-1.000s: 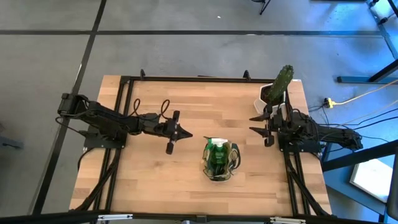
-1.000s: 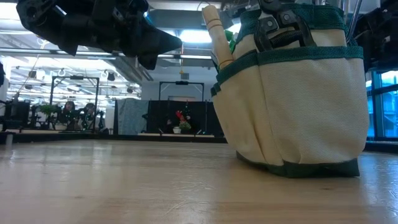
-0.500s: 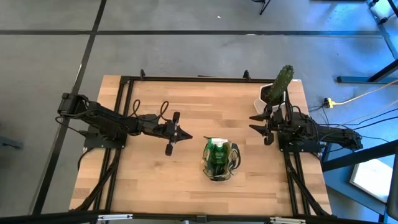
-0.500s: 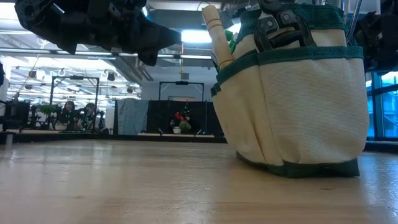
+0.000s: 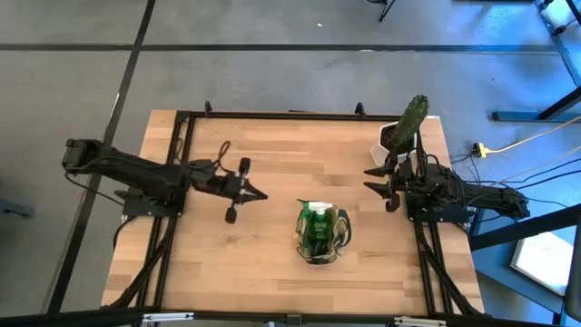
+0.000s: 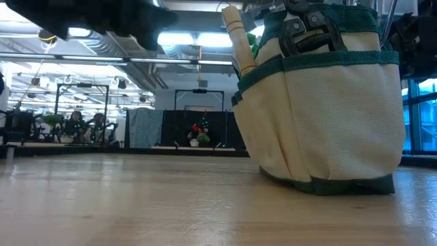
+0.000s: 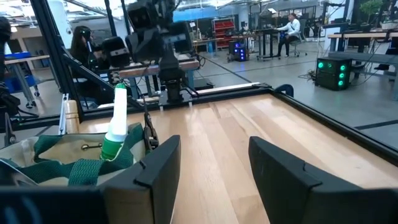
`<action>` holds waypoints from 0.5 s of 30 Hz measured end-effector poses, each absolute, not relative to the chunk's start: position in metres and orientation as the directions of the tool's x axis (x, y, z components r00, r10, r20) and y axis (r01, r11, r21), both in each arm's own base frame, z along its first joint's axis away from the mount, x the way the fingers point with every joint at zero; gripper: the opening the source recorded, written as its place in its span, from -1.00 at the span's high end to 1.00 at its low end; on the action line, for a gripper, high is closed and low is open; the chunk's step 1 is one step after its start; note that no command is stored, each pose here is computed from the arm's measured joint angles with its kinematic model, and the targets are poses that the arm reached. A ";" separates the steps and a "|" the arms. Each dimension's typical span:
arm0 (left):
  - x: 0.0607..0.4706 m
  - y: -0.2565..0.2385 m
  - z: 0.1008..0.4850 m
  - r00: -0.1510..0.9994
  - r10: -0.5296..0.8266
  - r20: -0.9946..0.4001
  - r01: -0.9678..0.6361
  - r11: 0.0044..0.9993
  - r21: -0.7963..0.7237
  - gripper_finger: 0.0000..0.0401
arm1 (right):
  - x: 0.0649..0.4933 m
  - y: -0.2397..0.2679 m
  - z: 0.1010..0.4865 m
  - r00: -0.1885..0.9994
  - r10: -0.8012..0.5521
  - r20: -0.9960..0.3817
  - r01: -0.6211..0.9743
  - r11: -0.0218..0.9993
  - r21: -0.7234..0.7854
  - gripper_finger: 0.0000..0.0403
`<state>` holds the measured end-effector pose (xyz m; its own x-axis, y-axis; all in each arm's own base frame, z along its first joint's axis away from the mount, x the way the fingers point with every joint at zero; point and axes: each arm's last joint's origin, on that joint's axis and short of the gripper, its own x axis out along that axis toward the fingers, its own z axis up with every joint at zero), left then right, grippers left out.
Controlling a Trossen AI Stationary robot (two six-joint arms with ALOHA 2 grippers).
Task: Pick & Place Garden tools in Gardening bag
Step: Return to Home Position
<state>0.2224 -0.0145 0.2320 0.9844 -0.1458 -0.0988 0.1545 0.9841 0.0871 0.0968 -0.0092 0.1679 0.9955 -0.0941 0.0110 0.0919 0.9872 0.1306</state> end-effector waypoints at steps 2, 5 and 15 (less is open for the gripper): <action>0.211 -0.020 0.240 0.987 -0.133 -0.093 0.144 0.983 0.116 0.96 | 0.097 -0.009 0.168 0.996 -0.094 0.011 0.092 0.987 0.131 0.04; 0.196 -0.030 0.248 0.989 -0.131 -0.064 0.140 0.978 0.155 0.97 | 0.097 -0.009 0.168 0.996 -0.094 0.011 0.092 0.987 0.131 0.04; 0.138 -0.033 0.204 0.989 0.112 0.092 -0.123 0.985 0.120 0.98 | 0.097 -0.009 0.168 0.996 -0.094 0.011 0.092 0.987 0.131 0.04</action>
<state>0.1383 -0.0326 0.2043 0.9894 0.1123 0.0916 -0.1229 0.9851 0.1204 0.0968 -0.0092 0.1679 0.9955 -0.0941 0.0113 0.0918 0.9872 0.1306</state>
